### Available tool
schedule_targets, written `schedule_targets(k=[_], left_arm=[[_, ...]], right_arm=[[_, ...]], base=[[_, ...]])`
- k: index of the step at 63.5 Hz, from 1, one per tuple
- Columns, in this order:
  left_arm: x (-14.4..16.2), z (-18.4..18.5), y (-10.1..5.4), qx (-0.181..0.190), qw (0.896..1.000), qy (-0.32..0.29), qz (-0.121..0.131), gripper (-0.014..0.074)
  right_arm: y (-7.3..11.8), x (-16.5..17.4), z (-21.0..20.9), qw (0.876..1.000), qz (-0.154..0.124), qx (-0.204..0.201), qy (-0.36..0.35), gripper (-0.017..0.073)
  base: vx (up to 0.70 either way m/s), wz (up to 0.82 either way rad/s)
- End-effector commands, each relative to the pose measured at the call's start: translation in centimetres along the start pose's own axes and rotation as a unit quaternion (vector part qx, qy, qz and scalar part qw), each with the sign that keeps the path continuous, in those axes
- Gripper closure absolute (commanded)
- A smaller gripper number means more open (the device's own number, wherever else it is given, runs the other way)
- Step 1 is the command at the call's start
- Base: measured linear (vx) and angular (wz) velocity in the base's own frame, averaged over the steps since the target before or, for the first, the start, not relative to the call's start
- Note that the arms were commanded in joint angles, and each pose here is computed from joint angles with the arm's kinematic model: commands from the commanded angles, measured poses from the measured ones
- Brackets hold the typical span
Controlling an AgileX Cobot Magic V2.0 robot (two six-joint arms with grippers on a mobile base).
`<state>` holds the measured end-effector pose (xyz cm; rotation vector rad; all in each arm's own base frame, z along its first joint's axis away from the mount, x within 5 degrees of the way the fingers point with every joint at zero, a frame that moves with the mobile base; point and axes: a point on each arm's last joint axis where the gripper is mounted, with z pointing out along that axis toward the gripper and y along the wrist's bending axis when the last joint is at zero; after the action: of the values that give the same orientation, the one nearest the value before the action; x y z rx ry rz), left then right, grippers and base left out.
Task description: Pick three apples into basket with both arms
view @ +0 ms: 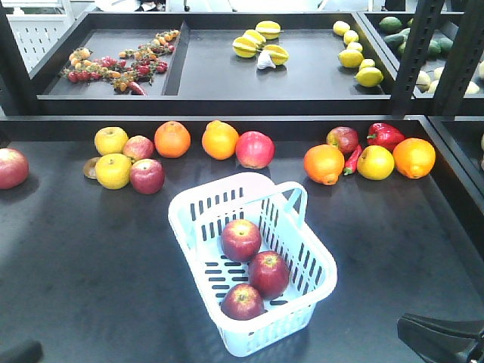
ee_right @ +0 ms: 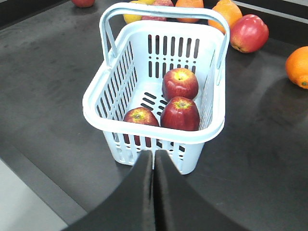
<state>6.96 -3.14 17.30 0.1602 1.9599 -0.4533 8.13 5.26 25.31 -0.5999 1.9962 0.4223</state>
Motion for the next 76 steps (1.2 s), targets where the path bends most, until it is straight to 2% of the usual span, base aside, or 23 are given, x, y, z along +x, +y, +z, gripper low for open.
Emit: schedule_targets(k=[1, 3, 12, 17, 22, 38, 44, 50, 76], left_arm=[[-1.6, -0.5, 0.0, -0.007, 0.997, -0.07, 0.028, 0.0601], [-1.7, -0.8, 0.2, -0.02, 0.996, -0.084, 0.034, 0.0601], [-2.3, -2.0, 0.9, -0.08, 0.985, -0.152, 0.028, 0.0601], [-2.5, -2.8, 1.2, -0.106, 0.975, -0.193, 0.03, 0.0601], [-2.7, -3.6, 1.2, -0.128, 0.964, -0.23, 0.045, 0.0601], [-3.0, -3.9, 1.7, -0.185, 0.95, -0.249, 0.041, 0.0601], [-3.0, -4.0, 2.0, -0.205, 0.945, -0.253, 0.032, 0.0601], [-3.0, -4.1, 2.1, -0.214, 0.942, -0.256, 0.026, 0.0601], [-3.0, -4.1, 2.1, -0.216, 0.943, -0.252, 0.026, 0.0601]], right_arm=[[-0.3, -1.3, -0.3, 0.999, 0.005, 0.015, -0.036, 0.0561], [-0.3, -1.3, -0.3, 0.999, 0.005, 0.015, -0.036, 0.0561], [-0.3, -1.3, -0.3, 0.999, 0.005, 0.015, -0.036, 0.0561], [-0.3, -1.3, -0.3, 0.999, 0.005, 0.015, -0.036, 0.0561], [-0.3, -1.3, -0.3, 0.999, 0.005, 0.015, -0.036, 0.0561], [-0.3, -1.3, -0.3, 0.999, 0.005, 0.015, -0.036, 0.0561], [-0.3, -1.3, -0.3, 0.999, 0.005, 0.015, -0.036, 0.0561], [-0.3, -1.3, -0.3, 0.999, 0.005, 0.015, -0.036, 0.0561], [-0.3, -1.3, -0.3, 0.999, 0.005, 0.015, -0.036, 0.0561]], base=[[0.0, 0.0], [0.0, 0.0], [0.0, 0.0], [0.0, 0.0], [0.0, 0.0], [0.0, 0.0], [0.0, 0.0], [0.0, 0.0], [0.0, 0.0]])
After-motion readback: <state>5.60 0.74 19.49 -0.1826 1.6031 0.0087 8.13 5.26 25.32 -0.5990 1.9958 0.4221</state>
